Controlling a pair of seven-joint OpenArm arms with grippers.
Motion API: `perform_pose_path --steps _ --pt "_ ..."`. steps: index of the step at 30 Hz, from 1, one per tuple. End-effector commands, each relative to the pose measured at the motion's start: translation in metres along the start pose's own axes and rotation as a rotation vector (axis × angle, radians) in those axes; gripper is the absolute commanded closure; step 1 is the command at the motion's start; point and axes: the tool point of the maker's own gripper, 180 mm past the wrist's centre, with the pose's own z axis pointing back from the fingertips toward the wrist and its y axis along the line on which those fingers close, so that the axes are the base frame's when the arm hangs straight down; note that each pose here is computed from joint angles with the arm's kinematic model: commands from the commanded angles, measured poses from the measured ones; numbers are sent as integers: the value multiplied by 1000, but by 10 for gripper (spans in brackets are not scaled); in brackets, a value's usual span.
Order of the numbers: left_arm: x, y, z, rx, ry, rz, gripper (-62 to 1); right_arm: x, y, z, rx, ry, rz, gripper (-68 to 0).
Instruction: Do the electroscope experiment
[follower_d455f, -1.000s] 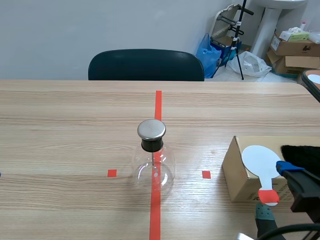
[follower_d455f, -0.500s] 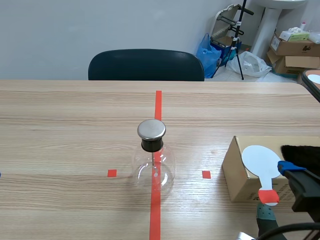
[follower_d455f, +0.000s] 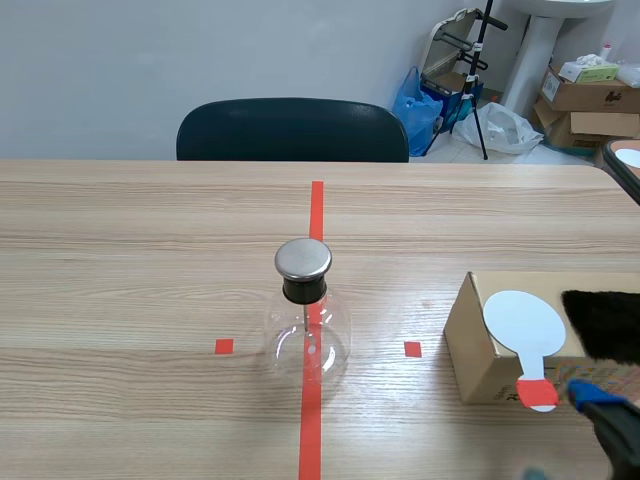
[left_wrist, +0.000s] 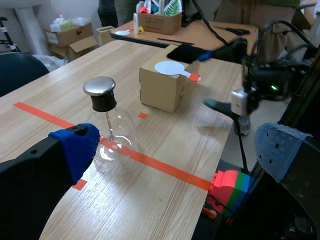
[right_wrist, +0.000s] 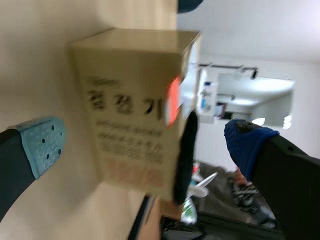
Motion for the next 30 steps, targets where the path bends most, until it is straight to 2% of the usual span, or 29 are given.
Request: perform_pose_path --steps 1,5,8,11,16,20,25,27,30 --pt "10 7 0 36 -49 -4 -623 0 -16 8 -63 5 -12 -679" --pt "17 20 2 102 -80 -44 -623 -3 -24 26 -68 18 -97 -679" --pt "21 28 4 140 -92 -68 -623 -7 -39 32 -94 3 -161 -679" --pt "22 37 6 187 -96 -66 -623 -17 -54 29 -97 19 -274 -679" --pt "21 57 11 302 -87 -62 -623 -28 -85 19 -100 2 -437 -679" --pt "20 65 14 350 -80 -58 -623 -27 -99 8 -43 -57 -570 -679" --pt "16 72 19 413 -66 -38 -623 -19 -110 -4 77 -170 -787 -679" --pt "18 75 25 454 -76 -48 -623 -18 -117 -8 96 -201 -839 -679" --pt "21 80 33 507 -82 -63 -623 -18 -119 -18 151 -223 -889 -679"
